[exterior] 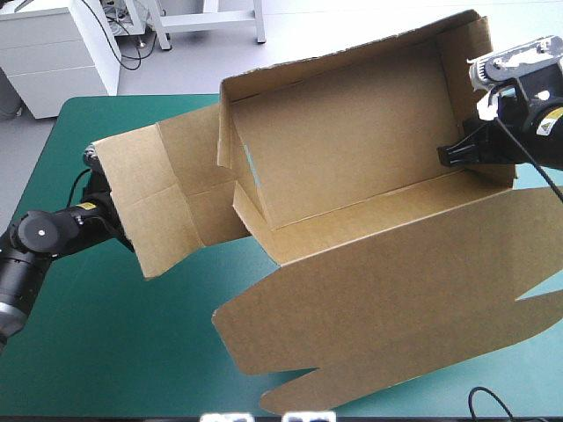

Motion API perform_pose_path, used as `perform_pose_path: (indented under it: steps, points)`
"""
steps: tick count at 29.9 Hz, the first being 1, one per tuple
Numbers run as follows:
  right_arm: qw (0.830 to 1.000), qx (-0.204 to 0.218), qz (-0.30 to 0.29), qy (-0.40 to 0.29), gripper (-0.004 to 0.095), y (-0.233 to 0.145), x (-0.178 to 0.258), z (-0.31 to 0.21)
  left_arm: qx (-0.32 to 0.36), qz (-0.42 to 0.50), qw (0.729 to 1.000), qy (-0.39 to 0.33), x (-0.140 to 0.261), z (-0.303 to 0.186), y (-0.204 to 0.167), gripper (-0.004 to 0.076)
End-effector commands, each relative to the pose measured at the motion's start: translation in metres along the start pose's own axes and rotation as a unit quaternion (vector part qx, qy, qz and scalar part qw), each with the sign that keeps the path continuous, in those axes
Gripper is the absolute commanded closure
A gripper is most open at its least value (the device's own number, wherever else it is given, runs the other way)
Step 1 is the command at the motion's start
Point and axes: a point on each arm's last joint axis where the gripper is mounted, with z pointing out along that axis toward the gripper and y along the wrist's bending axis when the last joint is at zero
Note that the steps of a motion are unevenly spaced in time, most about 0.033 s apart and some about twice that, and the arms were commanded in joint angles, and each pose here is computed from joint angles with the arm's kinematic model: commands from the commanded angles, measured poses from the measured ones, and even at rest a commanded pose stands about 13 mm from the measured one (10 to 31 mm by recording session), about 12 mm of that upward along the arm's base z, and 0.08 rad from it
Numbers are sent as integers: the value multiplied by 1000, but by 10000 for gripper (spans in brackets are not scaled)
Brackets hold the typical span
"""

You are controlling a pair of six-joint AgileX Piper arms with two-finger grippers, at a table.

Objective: Fold the box

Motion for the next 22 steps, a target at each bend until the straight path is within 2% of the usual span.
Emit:
perform_pose_path:
  steps: [1, 10, 16, 22]
  points:
    - [999, 0, 2, -33, 927, 1, -3, -20, 54, -34, 994, -90, -22, -3, -9, 708]
    - [999, 11, -1, -30, 927, -1, -3, -20, 222, -71, 964, -130, -31, -3, -32, 708]
    - [999, 17, 1, -30, 927, -2, -3, -19, 280, -90, 945, -147, -35, -9, -40, 708]
    - [1000, 24, 5, -16, 927, -5, -4, -8, 352, -118, 910, -182, -43, -20, -49, 708]
